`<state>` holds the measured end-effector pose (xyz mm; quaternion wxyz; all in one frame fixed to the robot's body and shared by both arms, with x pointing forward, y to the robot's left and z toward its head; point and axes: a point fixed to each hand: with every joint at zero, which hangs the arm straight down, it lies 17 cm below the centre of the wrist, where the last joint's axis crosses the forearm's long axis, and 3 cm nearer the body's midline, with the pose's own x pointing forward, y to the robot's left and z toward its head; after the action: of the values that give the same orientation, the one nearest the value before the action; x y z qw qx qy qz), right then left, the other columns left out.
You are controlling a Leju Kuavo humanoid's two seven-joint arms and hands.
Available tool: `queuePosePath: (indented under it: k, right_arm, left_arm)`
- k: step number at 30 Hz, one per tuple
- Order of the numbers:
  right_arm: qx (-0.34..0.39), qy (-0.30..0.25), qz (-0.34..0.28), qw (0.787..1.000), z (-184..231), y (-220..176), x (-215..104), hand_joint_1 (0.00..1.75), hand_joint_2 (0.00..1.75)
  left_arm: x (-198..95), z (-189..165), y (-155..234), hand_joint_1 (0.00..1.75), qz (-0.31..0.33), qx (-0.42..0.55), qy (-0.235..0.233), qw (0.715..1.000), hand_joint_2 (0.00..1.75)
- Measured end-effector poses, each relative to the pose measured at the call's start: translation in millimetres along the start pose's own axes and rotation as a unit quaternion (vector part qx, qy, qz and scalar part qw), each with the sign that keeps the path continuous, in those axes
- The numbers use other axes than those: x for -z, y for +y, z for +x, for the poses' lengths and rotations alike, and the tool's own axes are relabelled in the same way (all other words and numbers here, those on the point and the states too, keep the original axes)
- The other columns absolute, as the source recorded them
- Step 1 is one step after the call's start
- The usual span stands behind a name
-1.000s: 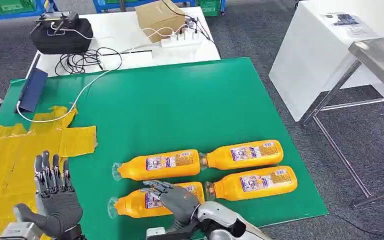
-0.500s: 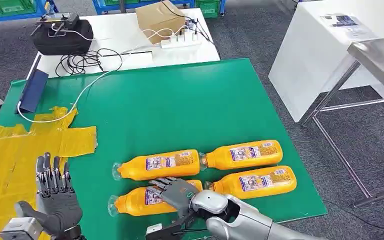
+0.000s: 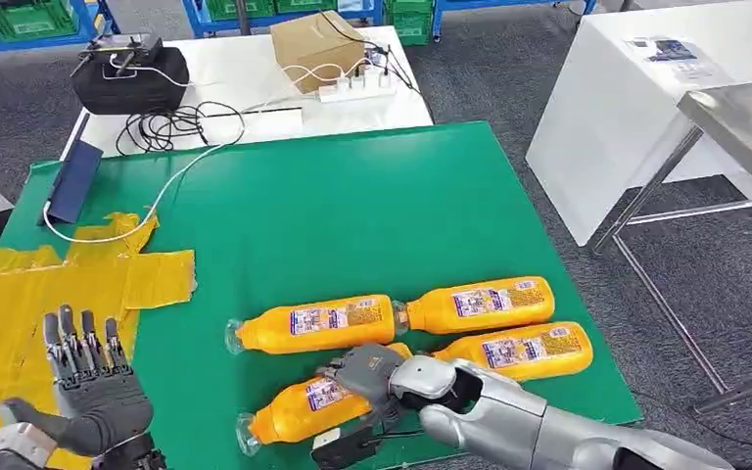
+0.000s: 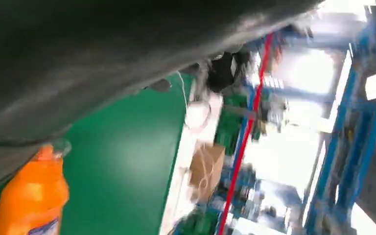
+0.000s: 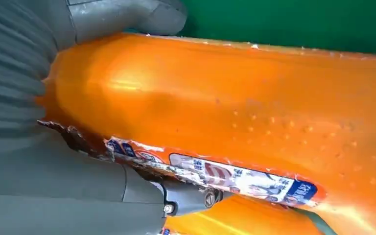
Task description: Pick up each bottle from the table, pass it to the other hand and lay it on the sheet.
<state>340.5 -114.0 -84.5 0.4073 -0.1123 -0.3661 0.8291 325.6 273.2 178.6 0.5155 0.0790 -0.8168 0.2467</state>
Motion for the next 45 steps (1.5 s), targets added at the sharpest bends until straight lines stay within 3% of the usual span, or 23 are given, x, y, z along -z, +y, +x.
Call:
queuePosePath:
  k: [2, 3, 5, 9, 13, 18, 25, 31, 41, 45]
  right_arm:
    - [0.068, -0.028, -0.043, 0.996, 21.6, -7.4, 3.1, 1.75, 1.75]
    - [0.142, -0.064, -0.084, 0.984, 45.4, -26.7, 5.0, 1.75, 1.75]
    - [0.305, -0.132, -0.168, 0.928, 79.1, -67.5, -4.2, 1.75, 1.75]
    - [0.429, -0.228, -0.233, 0.842, 154.5, -96.0, -36.8, 1.75, 1.75]
    - [0.474, -0.26, -0.273, 0.796, 163.0, -126.8, -61.9, 1.75, 1.75]
    - [0.502, -0.307, -0.315, 0.745, 169.3, -157.4, -92.8, 1.75, 1.75]
    - [0.522, -0.312, -0.307, 0.732, 170.2, -151.1, -95.5, 1.75, 1.75]
    - [0.522, -0.312, -0.302, 0.734, 172.8, -147.5, -94.6, 1.75, 1.75]
    - [0.513, -0.302, -0.282, 0.752, 172.5, -142.3, -82.7, 1.75, 1.75]
    - [0.491, -0.305, -0.267, 0.771, 177.9, -146.1, -76.5, 1.75, 1.75]
  left_arm:
    - [1.4, 1.4, 27.4, 0.0, 0.061, 0.005, 0.002, 0.998, 0.0]
    - [-0.3, 2.6, 38.8, 0.0, 0.08, 0.002, 0.004, 0.997, 1.75]
    - [-3.7, 5.6, 50.0, 0.0, 0.094, -0.021, 0.008, 0.995, 1.75]
    - [-8.0, 11.8, 48.4, 0.0, 0.077, -0.054, 0.009, 0.995, 1.75]
    - [-9.0, 12.8, 45.3, 0.0, 0.066, -0.065, 0.013, 0.996, 1.75]
    - [-14.8, 18.0, 13.9, 0.0, -0.019, -0.109, 0.02, 0.994, 1.75]
    - [-34.6, 28.4, -33.6, 0.0, -0.128, -0.112, 0.008, 0.985, 1.75]
    - [-43.3, 32.4, -52.5, 0.0, -0.16, -0.117, 0.005, 0.98, 1.75]
    - [-57.5, 39.9, -80.5, 0.0, -0.217, -0.117, -0.007, 0.969, 1.75]
    - [-63.3, 41.2, -93.0, 0.0, -0.245, -0.103, -0.012, 0.964, 1.75]
